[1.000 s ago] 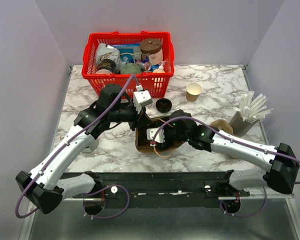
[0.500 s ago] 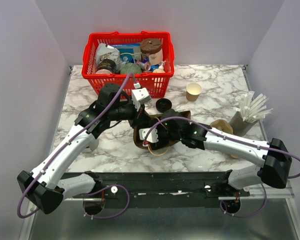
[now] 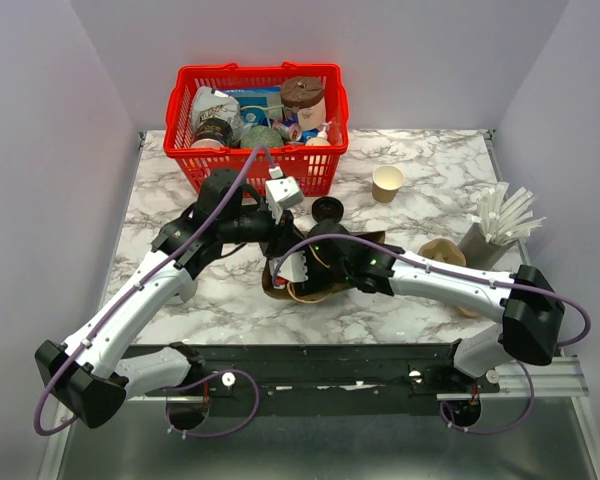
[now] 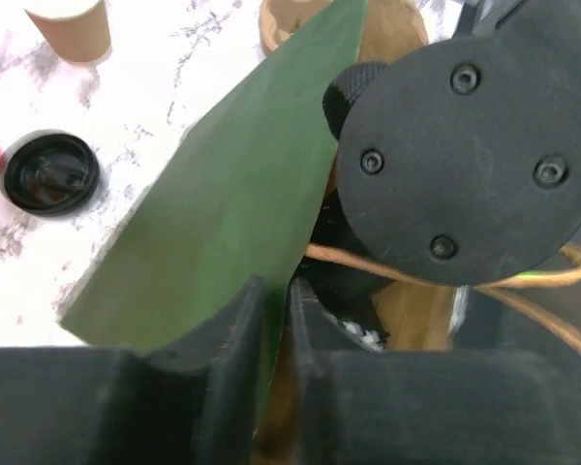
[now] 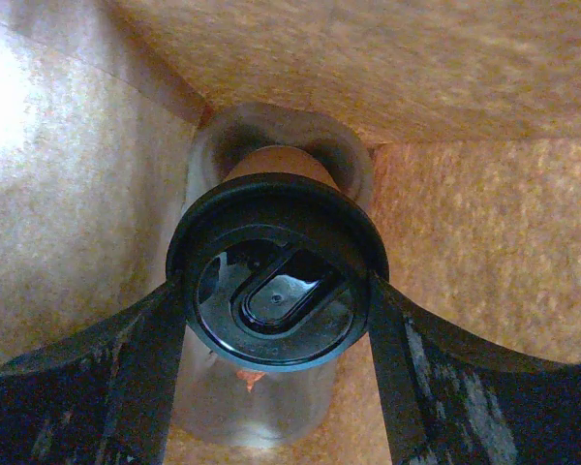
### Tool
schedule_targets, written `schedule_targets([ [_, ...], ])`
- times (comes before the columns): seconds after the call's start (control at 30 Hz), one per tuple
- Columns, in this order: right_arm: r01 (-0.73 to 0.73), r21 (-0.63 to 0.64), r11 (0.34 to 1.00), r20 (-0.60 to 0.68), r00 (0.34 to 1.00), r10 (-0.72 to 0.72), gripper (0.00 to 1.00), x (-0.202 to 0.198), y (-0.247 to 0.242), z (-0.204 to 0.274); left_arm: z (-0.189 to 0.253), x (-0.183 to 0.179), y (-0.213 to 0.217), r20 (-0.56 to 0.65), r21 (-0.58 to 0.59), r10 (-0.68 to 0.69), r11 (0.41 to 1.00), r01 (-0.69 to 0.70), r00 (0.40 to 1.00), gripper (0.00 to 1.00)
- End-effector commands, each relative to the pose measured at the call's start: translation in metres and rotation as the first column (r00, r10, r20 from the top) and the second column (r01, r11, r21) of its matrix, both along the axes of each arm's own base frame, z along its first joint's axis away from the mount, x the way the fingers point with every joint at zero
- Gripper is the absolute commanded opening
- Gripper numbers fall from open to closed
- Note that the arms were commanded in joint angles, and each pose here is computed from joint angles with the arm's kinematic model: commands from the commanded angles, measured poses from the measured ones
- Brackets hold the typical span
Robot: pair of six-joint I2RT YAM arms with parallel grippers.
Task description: Pack the takeout coffee
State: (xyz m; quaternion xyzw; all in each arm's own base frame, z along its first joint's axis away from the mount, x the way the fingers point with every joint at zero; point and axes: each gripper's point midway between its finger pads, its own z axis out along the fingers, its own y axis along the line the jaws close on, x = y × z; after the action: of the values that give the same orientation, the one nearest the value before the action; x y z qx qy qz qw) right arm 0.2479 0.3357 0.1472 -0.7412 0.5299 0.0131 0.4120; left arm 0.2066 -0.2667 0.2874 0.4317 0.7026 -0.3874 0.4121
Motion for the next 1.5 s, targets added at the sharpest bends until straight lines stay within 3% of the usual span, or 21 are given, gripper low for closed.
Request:
schedule_targets([
  [0.0, 0.079, -0.003, 0.997, 0.035, 0.996, -0.079, 0.01, 0.016, -0.002, 0.009, 0.006, 0.006, 0.008, -0.030, -0.006, 0.057, 0.998, -0.057, 0.998, 0.38],
  [0.23, 0.103, -0.016, 0.995, 0.027, 0.994, -0.102, 0.01, 0.021, -0.003, 0.010, 0.041, 0.034, 0.056, 0.045, -0.068, 0.291, 0.955, -0.288, 0.956, 0.78],
  [0.43, 0.139, -0.054, 0.989, 0.022, 0.990, -0.138, 0.01, 0.028, -0.012, 0.006, 0.002, 0.002, 0.078, -0.043, 0.063, 0.266, 0.963, -0.263, 0.963, 0.81],
  [0.63, 0.167, -0.092, 0.982, 0.009, 0.986, -0.167, 0.01, 0.029, -0.021, 0.001, -0.019, -0.024, 0.085, -0.118, 0.070, 0.262, 0.964, -0.255, 0.958, 0.81],
  [0.73, 0.177, -0.100, 0.979, -0.006, 0.984, -0.178, 0.00, 0.027, -0.023, -0.001, -0.030, -0.029, 0.083, -0.182, 0.074, 0.260, 0.965, -0.250, 0.948, 0.81],
  [0.9, 0.174, -0.104, 0.979, -0.020, 0.984, -0.177, 0.01, 0.025, -0.022, -0.003, -0.038, -0.016, 0.079, -0.183, 0.066, 0.284, 0.959, -0.276, 0.941, 0.81],
  [1.1, 0.189, -0.113, 0.975, -0.026, 0.981, -0.193, 0.01, 0.025, -0.027, -0.007, -0.054, 0.000, 0.078, -0.204, 0.109, 0.320, 0.947, -0.303, 0.925, 0.70],
  [1.3, 0.194, -0.112, 0.975, -0.036, 0.979, -0.199, 0.01, 0.024, -0.027, -0.009, -0.064, 0.003, 0.063, -0.304, 0.085, 0.271, 0.962, -0.258, 0.913, 0.51],
  [1.4, 0.201, -0.118, 0.973, -0.028, 0.978, -0.205, 0.01, 0.027, -0.028, -0.009, -0.065, 0.003, 0.058, -0.317, 0.065, 0.249, 0.968, -0.241, 0.915, 0.30],
  [1.43, 0.201, -0.117, 0.972, -0.025, 0.978, -0.206, 0.00, 0.027, -0.028, -0.008, -0.064, 0.001, 0.057, -0.316, 0.058, 0.227, 0.974, -0.220, 0.921, 0.11],
  [1.47, 0.211, -0.115, 0.971, -0.021, 0.976, -0.215, 0.00, 0.029, -0.029, -0.007, -0.065, -0.001, 0.056, -0.325, 0.058, 0.217, 0.976, -0.209, 0.920, 0.03],
])
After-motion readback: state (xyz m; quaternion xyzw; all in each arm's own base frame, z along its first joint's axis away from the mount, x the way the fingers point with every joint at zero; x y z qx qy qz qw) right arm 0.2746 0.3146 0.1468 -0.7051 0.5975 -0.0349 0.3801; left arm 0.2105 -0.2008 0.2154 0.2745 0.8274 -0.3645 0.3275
